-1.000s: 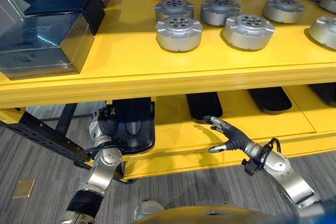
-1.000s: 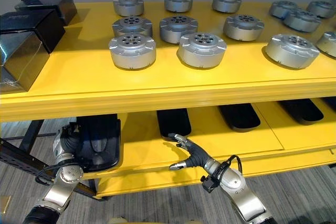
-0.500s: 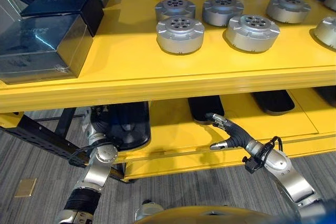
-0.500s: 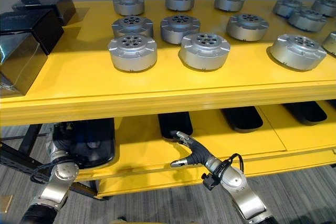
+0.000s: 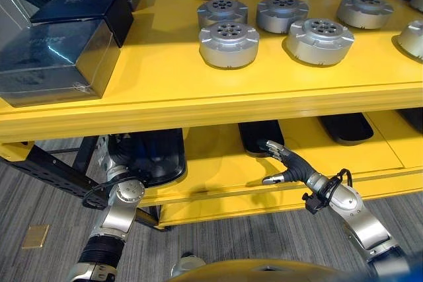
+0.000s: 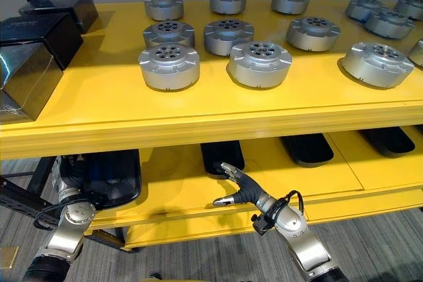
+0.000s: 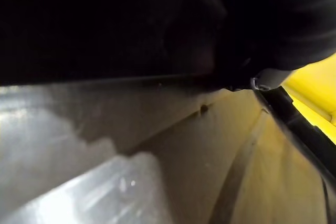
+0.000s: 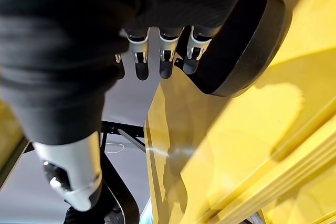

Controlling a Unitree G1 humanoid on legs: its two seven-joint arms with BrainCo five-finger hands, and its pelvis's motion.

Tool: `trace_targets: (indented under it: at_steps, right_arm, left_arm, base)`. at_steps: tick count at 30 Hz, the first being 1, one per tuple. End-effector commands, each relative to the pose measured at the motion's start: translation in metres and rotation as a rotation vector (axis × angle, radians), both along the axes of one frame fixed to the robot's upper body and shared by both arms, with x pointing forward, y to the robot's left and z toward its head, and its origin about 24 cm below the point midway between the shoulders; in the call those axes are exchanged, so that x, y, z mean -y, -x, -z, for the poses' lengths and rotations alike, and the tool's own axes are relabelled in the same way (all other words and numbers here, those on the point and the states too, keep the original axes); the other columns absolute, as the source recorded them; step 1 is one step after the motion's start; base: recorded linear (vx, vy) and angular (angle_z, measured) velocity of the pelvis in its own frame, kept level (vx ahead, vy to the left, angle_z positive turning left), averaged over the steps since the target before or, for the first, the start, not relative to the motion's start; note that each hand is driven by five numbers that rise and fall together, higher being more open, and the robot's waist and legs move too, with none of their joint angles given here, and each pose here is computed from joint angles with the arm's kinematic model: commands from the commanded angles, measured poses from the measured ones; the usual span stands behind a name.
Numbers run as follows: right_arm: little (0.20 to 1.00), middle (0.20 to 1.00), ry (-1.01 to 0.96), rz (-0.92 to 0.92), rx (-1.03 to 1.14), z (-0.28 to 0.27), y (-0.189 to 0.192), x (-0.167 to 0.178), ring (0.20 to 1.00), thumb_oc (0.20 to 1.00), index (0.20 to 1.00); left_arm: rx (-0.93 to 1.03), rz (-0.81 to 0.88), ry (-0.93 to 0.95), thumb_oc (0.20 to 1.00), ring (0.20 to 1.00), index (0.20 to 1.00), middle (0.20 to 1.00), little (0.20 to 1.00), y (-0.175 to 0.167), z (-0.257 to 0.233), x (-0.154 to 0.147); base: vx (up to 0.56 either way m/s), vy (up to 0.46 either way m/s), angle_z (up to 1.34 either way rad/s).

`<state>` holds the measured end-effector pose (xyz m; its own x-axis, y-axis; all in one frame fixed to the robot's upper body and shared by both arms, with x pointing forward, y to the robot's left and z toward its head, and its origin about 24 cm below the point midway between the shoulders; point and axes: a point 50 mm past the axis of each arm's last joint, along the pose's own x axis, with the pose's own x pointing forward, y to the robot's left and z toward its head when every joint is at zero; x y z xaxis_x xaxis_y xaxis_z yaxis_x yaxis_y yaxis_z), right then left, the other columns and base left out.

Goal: Move parts from the plastic box to the shelf.

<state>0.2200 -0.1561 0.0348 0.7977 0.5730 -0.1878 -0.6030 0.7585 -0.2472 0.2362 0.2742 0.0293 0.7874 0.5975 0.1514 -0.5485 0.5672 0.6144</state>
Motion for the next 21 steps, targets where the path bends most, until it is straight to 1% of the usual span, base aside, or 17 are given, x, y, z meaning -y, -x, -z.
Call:
trace_targets:
  at_steps: [1, 6, 14, 19, 21]
  right_arm:
    - [1.0, 1.0, -0.039, -0.005, 0.121, -0.024, -0.013, -0.003, 1.0, 1.0, 1.0]
    - [1.0, 1.0, -0.038, -0.017, 0.121, -0.024, -0.013, -0.003, 1.0, 1.0, 1.0]
    - [1.0, 1.0, -0.034, -0.043, 0.117, -0.025, -0.012, -0.004, 1.0, 1.0, 1.0]
    - [1.0, 1.0, -0.099, -0.108, 0.101, -0.031, -0.009, -0.007, 1.0, 1.0, 1.0]
    - [1.0, 1.0, -0.131, -0.123, 0.135, -0.04, -0.007, -0.009, 1.0, 1.0, 1.0]
  left_arm:
    - [0.208, 0.02, -0.071, 0.2, 0.2, 0.2, 0.2, 0.2, -0.022, -0.045, -0.003]
    - [0.181, 0.018, -0.076, 0.2, 0.2, 0.2, 0.2, 0.2, -0.022, -0.04, -0.003]
    - [0.104, -0.04, -0.093, 0.2, 0.2, 0.2, 0.2, 0.2, -0.024, -0.028, -0.01]
    - [0.063, -0.084, -0.107, 0.2, 0.2, 0.2, 0.2, 0.2, -0.022, -0.018, -0.018]
    - [0.047, -0.102, -0.107, 0.2, 0.2, 0.2, 0.2, 0.2, -0.021, -0.013, -0.02]
  base:
    - [0.0, 0.0, 0.0]
    - [0.01, 0.002, 0.0]
    - [0.05, 0.026, -0.05]
    - [0.06, 0.041, -0.04]
    - [0.06, 0.065, -0.18]
